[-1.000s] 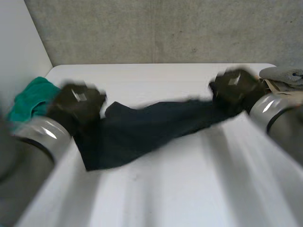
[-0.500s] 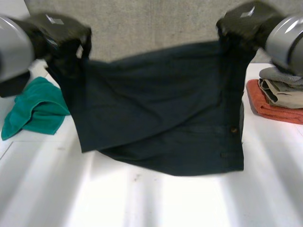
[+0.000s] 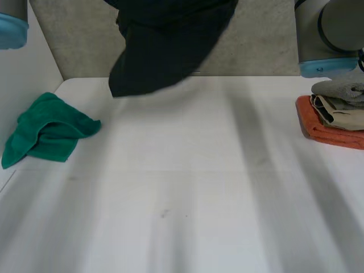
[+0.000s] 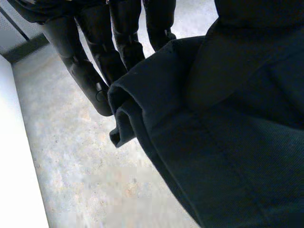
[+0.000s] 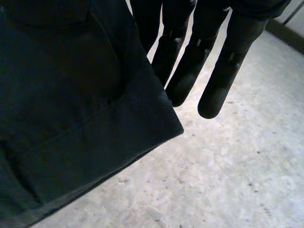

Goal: Fold the laundry.

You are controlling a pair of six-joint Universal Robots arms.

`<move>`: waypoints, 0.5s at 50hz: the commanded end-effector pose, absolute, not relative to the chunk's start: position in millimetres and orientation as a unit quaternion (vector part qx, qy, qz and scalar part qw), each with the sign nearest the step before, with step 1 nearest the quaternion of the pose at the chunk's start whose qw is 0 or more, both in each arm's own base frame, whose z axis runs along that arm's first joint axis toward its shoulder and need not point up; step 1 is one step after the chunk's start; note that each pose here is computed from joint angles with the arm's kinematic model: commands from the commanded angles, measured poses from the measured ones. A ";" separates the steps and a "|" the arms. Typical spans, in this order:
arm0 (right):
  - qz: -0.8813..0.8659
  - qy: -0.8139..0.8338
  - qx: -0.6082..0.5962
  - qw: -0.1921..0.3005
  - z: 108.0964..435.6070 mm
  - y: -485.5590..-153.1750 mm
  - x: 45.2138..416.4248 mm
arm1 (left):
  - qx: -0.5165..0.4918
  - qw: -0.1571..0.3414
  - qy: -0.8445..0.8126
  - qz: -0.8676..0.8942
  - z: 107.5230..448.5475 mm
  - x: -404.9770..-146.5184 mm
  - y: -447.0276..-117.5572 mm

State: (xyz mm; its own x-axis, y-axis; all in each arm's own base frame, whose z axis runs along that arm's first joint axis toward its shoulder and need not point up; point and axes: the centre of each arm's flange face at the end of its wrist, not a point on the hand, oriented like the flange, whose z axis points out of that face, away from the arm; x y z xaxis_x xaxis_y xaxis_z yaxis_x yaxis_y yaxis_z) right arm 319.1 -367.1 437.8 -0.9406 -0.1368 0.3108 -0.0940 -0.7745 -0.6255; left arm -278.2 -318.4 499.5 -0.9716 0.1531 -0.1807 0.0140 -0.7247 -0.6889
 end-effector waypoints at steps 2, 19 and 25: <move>-0.865 0.436 -0.248 0.027 375.1 -379.9 323.8 | -0.157 0.000 -0.531 0.833 401.7 -278.0 -340.1; -0.606 0.678 -0.415 0.019 197.3 -321.6 288.8 | -0.343 -0.055 -0.709 0.613 218.8 -290.8 -263.0; -0.551 0.693 -0.464 0.017 225.4 -277.7 269.8 | -0.386 -0.073 -0.722 0.570 246.4 -274.3 -217.7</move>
State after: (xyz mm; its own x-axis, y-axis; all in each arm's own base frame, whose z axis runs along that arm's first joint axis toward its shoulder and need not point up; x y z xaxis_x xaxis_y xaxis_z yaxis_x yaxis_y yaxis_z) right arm 287.4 -317.5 196.6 -0.6431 -0.6011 0.4745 -0.5495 -0.0695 -0.8326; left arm -289.4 -256.5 218.9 -0.7463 0.4337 -0.5049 0.5690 0.0223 -0.8220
